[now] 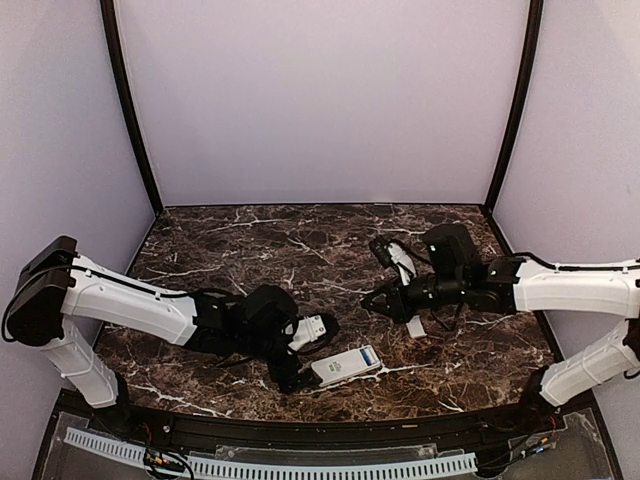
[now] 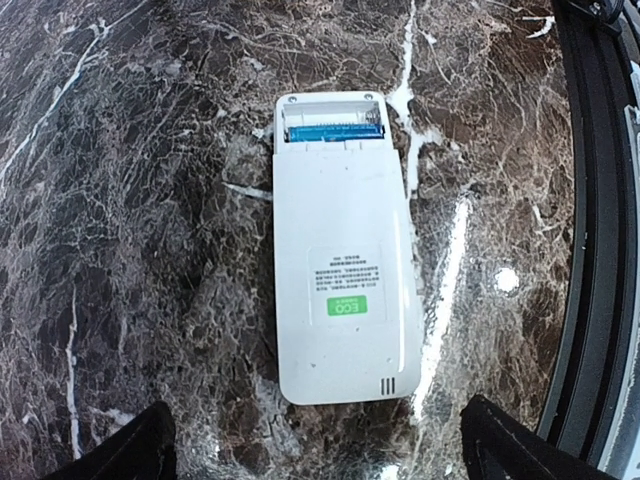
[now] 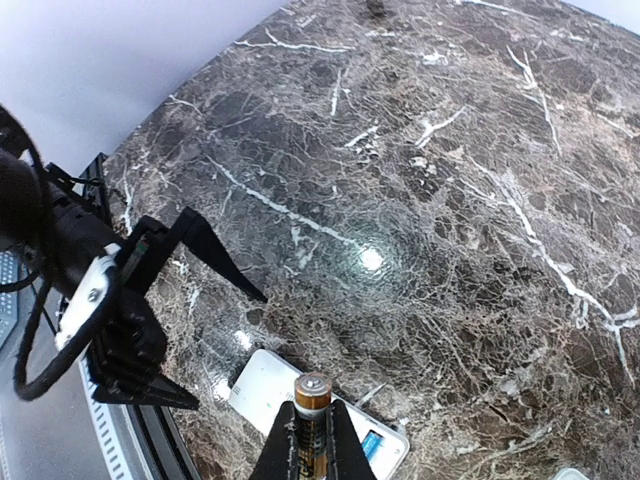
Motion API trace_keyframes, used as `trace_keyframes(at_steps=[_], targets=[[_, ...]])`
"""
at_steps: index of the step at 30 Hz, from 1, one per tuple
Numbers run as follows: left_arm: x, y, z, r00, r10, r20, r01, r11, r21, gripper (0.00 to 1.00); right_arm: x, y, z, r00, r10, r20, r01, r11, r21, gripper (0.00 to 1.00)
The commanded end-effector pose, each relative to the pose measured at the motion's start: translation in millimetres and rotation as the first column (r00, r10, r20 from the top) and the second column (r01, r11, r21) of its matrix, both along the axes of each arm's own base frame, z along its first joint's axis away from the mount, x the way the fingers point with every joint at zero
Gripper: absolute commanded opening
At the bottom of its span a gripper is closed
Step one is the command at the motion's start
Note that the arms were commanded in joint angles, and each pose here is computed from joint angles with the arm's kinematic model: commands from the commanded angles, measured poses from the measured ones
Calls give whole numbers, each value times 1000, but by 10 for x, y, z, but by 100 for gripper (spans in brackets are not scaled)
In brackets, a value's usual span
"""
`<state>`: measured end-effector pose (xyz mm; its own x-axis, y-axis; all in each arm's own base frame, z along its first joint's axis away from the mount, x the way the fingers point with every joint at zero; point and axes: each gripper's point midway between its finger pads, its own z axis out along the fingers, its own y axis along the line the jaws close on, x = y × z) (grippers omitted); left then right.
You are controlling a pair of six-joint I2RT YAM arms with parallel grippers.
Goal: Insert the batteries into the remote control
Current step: Hold the remote control without the battery cover at the center of the board.
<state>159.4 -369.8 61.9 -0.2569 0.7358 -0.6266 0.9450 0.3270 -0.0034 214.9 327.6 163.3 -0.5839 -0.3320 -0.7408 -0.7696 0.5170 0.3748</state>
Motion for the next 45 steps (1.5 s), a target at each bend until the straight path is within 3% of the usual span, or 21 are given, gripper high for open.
trace_keyframes(at_steps=[1,12,22,27,32,35,45], targets=[[-81,74,-186,1000,0,-1,0,1000,30,99,-140,109,507,972,63,227,-116,967,229,0],[-225,-43,-238,996,-85,2,85,996,2,99,-415,57,477,931,138,339,-229,942,246,0],[-179,-139,6,995,-84,46,87,994,-68,99,-526,82,1008,885,166,435,-317,900,301,0],[-194,-150,-44,994,-101,39,103,993,-52,99,-450,83,1237,897,116,427,-275,903,330,0],[-164,-46,-389,997,-80,7,79,994,77,99,-78,17,645,973,-51,227,-1,975,222,0],[-110,-7,-487,998,-60,18,57,990,126,99,31,-59,197,984,-163,72,153,979,135,0],[-23,44,-583,999,-13,43,5,987,162,92,-78,-118,-683,976,-217,-3,217,976,-5,0]])
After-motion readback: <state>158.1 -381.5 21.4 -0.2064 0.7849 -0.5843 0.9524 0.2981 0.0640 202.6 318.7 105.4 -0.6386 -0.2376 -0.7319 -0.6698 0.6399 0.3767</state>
